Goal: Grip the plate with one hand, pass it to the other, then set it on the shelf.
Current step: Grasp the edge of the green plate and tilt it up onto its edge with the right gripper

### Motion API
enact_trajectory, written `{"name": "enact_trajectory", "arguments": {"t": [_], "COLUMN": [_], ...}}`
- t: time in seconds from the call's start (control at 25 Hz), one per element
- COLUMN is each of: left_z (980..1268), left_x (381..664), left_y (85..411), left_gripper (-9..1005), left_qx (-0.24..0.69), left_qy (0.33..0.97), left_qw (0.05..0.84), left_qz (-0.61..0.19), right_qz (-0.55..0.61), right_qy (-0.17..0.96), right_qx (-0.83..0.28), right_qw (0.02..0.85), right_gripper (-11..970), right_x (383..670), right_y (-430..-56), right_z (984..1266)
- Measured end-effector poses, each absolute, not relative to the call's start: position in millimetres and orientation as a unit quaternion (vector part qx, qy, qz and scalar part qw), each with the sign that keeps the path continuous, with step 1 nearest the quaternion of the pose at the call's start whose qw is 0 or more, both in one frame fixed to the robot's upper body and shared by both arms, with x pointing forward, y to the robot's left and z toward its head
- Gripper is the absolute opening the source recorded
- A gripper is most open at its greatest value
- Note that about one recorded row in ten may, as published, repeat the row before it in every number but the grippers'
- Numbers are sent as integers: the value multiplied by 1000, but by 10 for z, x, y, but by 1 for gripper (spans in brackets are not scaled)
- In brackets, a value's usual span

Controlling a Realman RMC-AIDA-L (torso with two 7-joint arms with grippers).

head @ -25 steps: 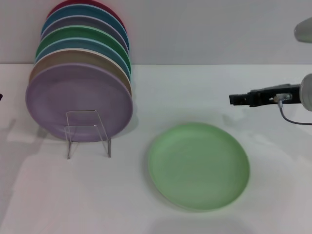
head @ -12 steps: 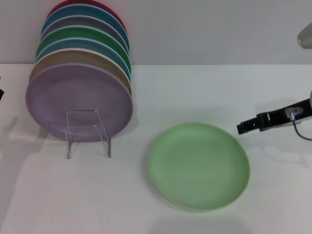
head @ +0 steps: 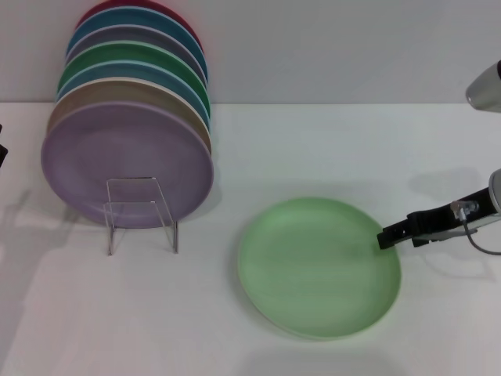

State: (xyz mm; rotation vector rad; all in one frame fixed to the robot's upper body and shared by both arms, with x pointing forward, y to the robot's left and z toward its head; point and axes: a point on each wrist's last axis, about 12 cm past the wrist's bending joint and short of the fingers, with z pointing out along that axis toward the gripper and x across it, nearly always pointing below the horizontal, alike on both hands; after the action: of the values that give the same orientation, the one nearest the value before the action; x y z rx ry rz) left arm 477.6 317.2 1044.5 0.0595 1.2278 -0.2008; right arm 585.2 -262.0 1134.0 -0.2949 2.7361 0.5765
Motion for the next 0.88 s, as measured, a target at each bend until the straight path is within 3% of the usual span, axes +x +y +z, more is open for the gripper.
{"name": "enact_trajectory", "arguments": {"t": [0.64,0.88], "left_z": [10449,10451], "left_x": [4738,4738], "left_y": [3180,3186], "left_gripper": [768,765], "left_qx": [31,30], "left_qy": [570,570], "left_qw": [815,816], "left_qz": [-95,-94], "right_qz": [207,209], "right_qy": [962,962], "right_qx": [-100,-99], "right_qw": [149,144], "right_gripper": [660,596], "right_x": [5877,5877], "right_y": [-2548,-2536], "right_z": [11162,11138]}}
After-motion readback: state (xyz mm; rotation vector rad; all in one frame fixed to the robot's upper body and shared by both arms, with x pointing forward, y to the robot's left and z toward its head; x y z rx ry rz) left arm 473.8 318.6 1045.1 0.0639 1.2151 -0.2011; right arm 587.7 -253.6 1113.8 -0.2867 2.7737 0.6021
